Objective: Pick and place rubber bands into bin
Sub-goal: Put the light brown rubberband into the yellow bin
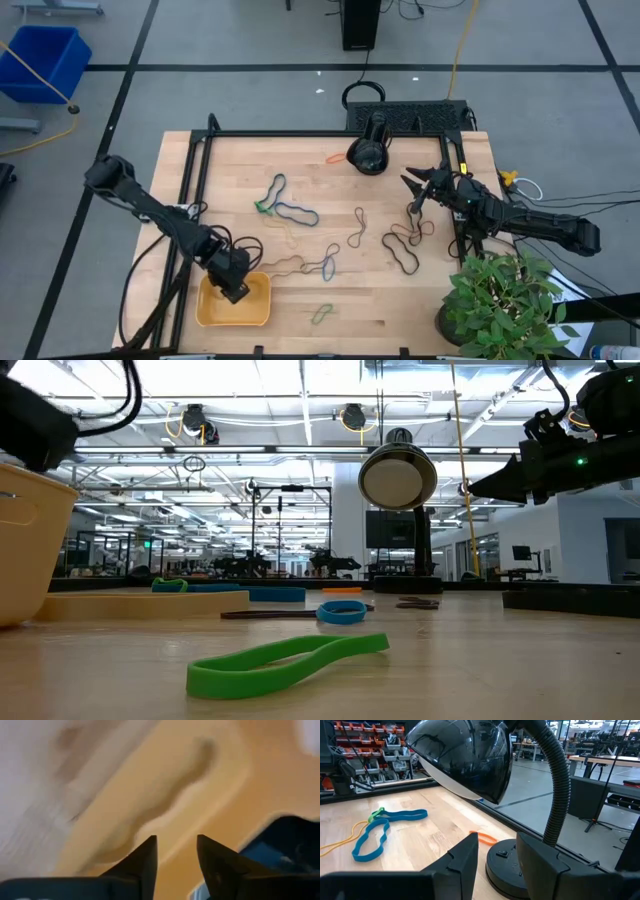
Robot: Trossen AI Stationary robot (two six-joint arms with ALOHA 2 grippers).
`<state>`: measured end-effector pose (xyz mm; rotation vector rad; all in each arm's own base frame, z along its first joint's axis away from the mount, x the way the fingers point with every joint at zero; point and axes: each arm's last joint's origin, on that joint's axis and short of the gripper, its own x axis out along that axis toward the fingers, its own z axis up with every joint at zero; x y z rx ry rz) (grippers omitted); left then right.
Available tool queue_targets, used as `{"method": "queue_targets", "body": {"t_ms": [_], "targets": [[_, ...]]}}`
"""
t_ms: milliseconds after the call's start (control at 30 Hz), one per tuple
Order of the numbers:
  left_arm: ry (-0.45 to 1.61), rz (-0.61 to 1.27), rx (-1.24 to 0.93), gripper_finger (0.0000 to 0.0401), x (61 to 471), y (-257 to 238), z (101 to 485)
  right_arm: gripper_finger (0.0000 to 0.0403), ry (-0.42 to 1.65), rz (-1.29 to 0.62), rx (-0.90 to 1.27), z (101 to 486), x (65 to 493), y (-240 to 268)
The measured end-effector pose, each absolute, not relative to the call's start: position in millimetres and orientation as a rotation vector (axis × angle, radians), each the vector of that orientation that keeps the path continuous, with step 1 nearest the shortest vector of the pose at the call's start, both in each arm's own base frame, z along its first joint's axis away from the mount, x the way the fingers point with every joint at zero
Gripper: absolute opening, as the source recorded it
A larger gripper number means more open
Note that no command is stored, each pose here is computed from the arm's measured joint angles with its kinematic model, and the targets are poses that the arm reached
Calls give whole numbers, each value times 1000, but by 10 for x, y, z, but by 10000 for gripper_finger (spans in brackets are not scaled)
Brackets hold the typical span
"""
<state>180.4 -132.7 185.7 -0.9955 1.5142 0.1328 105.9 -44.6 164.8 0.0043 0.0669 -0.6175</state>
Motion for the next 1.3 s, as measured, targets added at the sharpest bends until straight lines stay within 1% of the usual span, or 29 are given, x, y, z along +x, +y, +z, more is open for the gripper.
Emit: {"method": "queue_targets", "body": {"t_ms": [67, 167, 367, 467, 633, 800, 1033, 1300], "targets": [[1458, 46, -976, 158, 1826, -1336, 1915, 130, 67, -618, 4, 1648, 1059, -446], [1314, -14, -965, 165, 1881, -1306, 2021, 130, 67, -617, 4, 1648, 1059, -446], [975, 10, -974, 164, 2000, -1146, 2249, 130, 66, -617, 9, 1647, 1059, -446], [851, -42, -897, 166, 2061, -1075, 2340, 130, 64, -618, 15, 1648, 1059, -446], [722, -113, -671, 166, 2138, -958, 2415, 130, 63, -618, 15, 1648, 1059, -446], [695, -51, -565, 166, 2218, -829, 2370, 130, 64, -618, 15, 1648, 1059, -446], [876, 63, -409, 166, 2291, -712, 2060, 130, 64, -618, 15, 1648, 1059, -446], [969, 47, -250, 166, 2452, -760, 1738, 130, 64, -618, 15, 1648, 1059, -446]]}}
